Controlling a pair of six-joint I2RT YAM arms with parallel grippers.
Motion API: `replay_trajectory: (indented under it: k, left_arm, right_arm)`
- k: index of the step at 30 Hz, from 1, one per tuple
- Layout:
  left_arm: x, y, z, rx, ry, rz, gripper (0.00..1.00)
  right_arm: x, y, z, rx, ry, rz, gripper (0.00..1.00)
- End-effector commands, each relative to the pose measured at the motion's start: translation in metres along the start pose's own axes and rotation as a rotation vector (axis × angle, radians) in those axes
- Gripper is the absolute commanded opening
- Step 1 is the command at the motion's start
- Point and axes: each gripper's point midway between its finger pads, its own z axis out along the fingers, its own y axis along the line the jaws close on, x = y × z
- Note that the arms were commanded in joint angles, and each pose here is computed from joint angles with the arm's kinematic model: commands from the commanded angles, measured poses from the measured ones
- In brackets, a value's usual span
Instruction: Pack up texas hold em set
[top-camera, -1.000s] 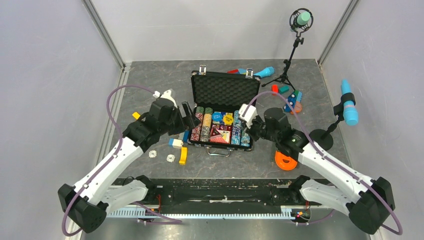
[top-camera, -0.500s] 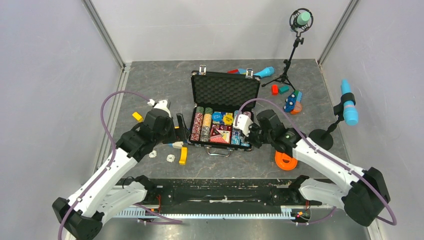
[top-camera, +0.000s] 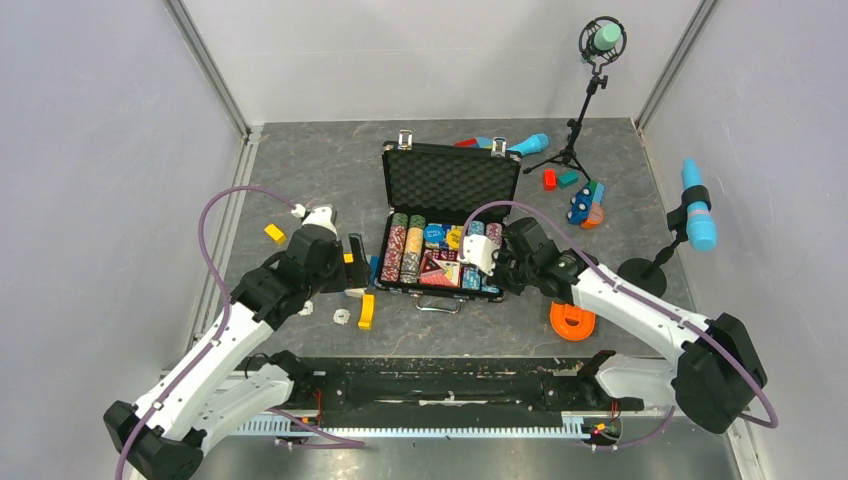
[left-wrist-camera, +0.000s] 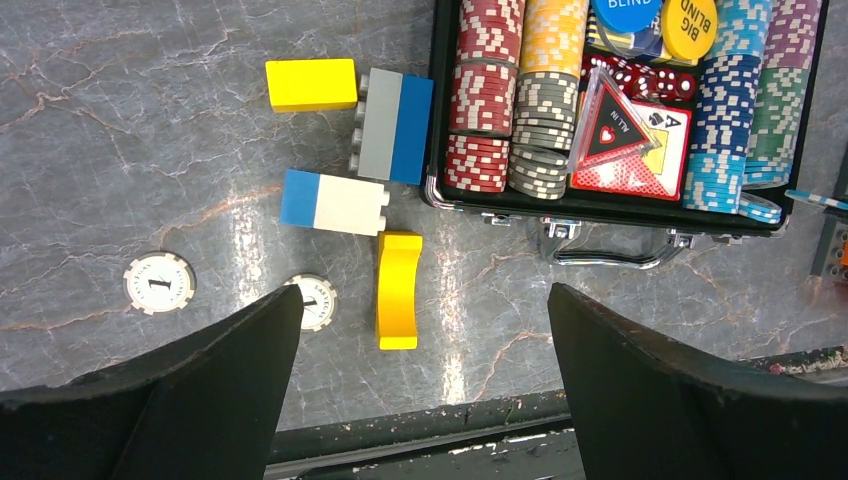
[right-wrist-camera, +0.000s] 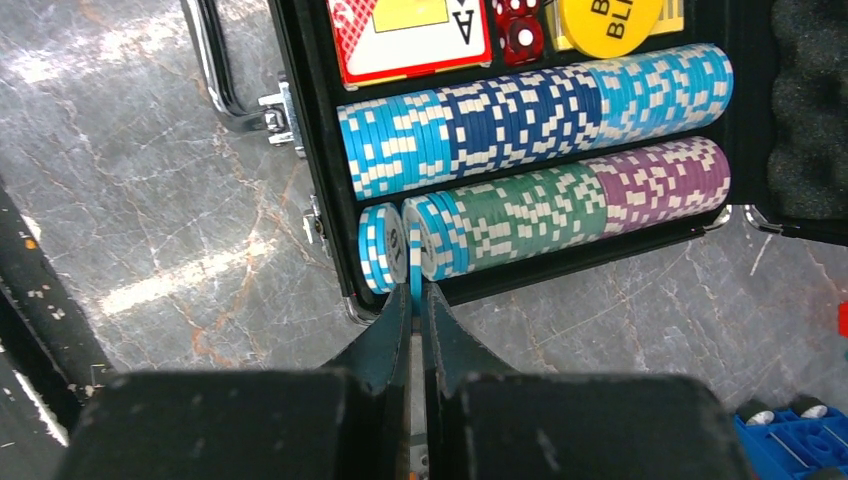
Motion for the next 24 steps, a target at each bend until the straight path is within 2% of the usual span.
replay_trajectory:
  k: [1,24]
  left_arm:
    - [-0.008,0.006,0.001,-0.019,-0.039,0.047,0.98]
    - [-0.007,0.008,0.002,-0.029,-0.042,0.043,1.0]
  right_arm:
    - [-0.014,-0.021,-0.004,0.063,-0.011,-0.053,0.0]
    - [0.005,-0.018,0.019,0.02,0.058,-0.099,0.0]
